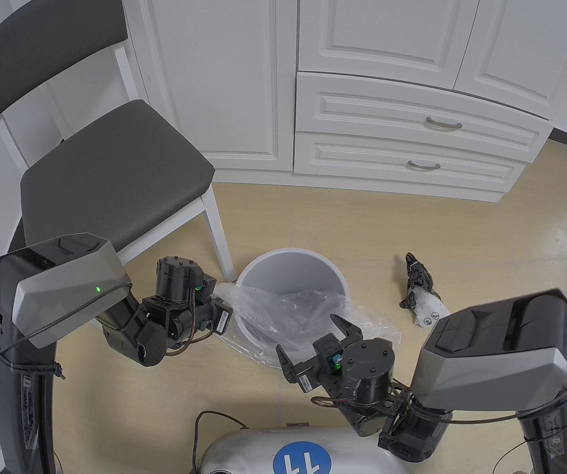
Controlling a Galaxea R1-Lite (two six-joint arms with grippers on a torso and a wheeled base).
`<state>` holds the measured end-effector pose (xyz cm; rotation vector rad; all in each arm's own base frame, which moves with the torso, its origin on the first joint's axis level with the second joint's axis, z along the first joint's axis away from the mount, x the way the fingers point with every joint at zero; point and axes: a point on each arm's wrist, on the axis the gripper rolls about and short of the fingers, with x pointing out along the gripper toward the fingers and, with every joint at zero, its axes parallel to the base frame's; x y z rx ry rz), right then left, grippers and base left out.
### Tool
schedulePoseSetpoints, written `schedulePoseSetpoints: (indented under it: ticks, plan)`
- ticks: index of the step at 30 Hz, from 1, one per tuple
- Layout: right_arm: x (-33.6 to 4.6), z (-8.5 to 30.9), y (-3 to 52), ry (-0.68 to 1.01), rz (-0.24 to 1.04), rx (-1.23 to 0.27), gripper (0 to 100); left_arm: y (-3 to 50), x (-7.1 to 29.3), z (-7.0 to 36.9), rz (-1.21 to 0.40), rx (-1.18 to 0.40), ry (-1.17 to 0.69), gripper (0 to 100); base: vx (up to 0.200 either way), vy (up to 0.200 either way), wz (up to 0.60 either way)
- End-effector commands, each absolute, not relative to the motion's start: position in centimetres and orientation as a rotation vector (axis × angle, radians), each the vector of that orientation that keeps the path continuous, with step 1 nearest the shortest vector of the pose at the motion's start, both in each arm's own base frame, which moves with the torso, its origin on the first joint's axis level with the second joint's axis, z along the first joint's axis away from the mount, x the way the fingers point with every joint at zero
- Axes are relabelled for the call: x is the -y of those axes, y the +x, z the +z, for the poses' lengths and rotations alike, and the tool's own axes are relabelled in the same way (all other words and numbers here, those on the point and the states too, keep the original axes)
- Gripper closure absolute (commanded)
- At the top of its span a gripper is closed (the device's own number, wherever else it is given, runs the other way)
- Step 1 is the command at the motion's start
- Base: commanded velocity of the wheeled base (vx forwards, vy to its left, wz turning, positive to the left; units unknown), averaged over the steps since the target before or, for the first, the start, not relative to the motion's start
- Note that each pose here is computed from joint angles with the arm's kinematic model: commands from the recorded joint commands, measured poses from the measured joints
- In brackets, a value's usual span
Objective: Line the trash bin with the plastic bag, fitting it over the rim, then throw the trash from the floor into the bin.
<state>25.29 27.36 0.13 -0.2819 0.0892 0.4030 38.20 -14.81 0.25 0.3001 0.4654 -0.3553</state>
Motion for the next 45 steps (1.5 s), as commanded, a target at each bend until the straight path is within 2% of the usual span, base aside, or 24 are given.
schedulePoseSetpoints:
  ticks: [1,10,21,34,45]
  plan:
    - [-28.8,-2.2,25.3,-0.3,0.401,-0.096,0,38.3,14.8,0.2,-0.355,-0.467,0.3,100,0.0,0.0,0.0]
    - [-29.4,-3.1,25.1,-0.307,0.414,-0.101,0,38.3,14.8,0.2,-0.355,-0.466,0.3,100,0.0,0.0,0.0]
    - [-30.0,-3.9,27.7,-0.273,0.349,-0.065,0,38.2,14.8,0.3,-0.353,-0.464,0.301,100,0.0,0.0,0.0]
    - [-27.0,-3.0,32.3,-0.304,0.199,-0.024,0,38.3,14.8,0.4,-0.351,-0.46,0.299,100,0.0,0.0,0.0]
    - [-25.1,-2.0,32.3,-0.334,0.185,-0.041,0,38.3,14.8,0.4,-0.351,-0.46,0.299,100,0.0,0.0,0.0]
